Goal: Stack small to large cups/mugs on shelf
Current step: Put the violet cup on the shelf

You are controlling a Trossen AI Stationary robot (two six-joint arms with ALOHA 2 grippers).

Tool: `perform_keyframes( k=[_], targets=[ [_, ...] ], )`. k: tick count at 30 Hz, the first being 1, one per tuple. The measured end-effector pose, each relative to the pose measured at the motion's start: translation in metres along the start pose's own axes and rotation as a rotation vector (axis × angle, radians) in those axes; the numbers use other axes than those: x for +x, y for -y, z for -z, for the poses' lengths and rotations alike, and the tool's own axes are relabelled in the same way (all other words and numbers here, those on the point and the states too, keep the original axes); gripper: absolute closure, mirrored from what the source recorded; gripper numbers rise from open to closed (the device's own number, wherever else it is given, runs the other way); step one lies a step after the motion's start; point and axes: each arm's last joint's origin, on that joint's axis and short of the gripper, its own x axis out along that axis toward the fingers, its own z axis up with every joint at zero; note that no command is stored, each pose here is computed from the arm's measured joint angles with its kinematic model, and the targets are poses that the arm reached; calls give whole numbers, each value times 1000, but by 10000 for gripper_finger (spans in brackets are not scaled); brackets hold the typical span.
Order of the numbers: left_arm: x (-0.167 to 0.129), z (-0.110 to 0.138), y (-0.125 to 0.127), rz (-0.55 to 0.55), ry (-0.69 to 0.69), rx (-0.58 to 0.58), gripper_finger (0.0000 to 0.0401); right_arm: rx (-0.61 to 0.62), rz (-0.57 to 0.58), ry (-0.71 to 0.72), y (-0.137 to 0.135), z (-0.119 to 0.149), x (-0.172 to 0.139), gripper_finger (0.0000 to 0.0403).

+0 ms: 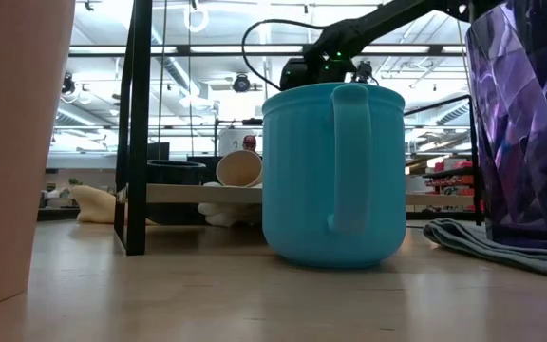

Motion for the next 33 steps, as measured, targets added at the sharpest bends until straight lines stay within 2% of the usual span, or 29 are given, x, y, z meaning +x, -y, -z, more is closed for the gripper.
perform_keyframes(
  k=[4, 7, 13, 24, 33],
  targets=[
    [0, 0, 0, 0, 0, 0, 299, 1, -1, 2, 0, 0, 1, 254],
    [0, 0, 0, 0, 0, 0, 299, 1, -1, 3, 0, -1, 1, 282],
    [0, 0, 0, 0, 0, 0, 298, -15, 0, 5, 0, -1, 1, 388],
    [0, 0, 0, 0, 0, 0, 302, -23, 6, 28, -1, -4, -6, 398],
    [0, 0, 0, 0, 1, 1, 304, -48, 23, 81, 0, -14, -56, 400]
  ],
)
